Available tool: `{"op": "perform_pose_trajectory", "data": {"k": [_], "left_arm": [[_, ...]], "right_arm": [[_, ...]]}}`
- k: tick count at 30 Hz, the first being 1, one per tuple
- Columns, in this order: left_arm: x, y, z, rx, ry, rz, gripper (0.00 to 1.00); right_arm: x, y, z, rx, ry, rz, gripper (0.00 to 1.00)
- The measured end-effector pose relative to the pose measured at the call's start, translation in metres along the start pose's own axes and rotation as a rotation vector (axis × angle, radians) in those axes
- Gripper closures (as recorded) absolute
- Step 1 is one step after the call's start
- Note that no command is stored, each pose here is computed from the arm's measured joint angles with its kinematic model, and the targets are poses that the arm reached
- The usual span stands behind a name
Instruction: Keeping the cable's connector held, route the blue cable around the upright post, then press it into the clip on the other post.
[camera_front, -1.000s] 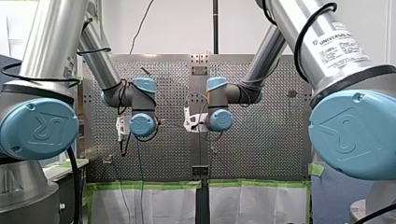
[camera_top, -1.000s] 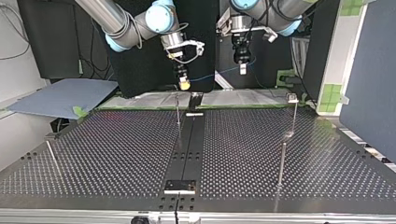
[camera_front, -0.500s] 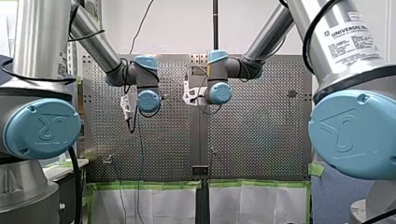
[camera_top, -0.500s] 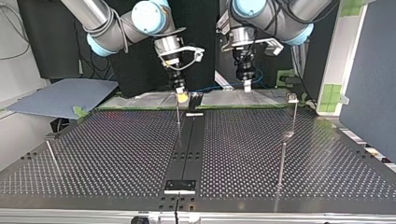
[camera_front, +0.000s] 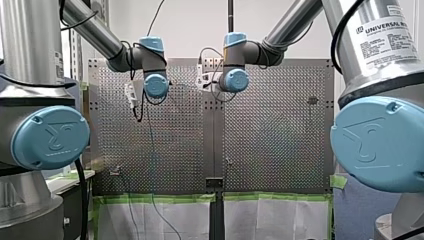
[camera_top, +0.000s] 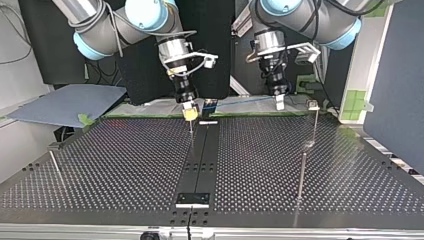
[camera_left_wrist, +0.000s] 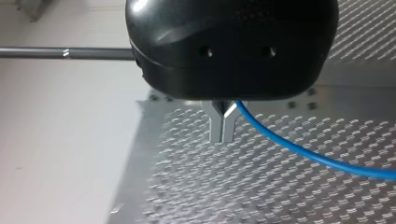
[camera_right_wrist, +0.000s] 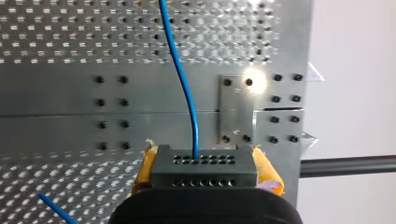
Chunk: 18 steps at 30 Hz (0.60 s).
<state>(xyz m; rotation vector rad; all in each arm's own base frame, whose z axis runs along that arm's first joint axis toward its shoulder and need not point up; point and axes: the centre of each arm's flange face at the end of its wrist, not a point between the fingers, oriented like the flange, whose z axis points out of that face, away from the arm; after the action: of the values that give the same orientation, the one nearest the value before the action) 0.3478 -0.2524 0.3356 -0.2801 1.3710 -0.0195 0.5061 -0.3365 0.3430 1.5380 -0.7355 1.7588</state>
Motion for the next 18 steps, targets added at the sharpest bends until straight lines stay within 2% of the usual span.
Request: {"op": "perform_pose_trajectory", "data": {"k": [11,18], "left_arm": [[-0.076,-0.003,0.019,-0.014,-0.083,-0.043,1.00],[-0.103,-0.008,0.032,0.007,-0.095,-0.043,1.00]], "right_arm": [[0.021,0.005,0.020,0.022,0.045,0.040,1.00],[0.034,0.003,0.035,0.045,0.049,0.043,1.00]]}}
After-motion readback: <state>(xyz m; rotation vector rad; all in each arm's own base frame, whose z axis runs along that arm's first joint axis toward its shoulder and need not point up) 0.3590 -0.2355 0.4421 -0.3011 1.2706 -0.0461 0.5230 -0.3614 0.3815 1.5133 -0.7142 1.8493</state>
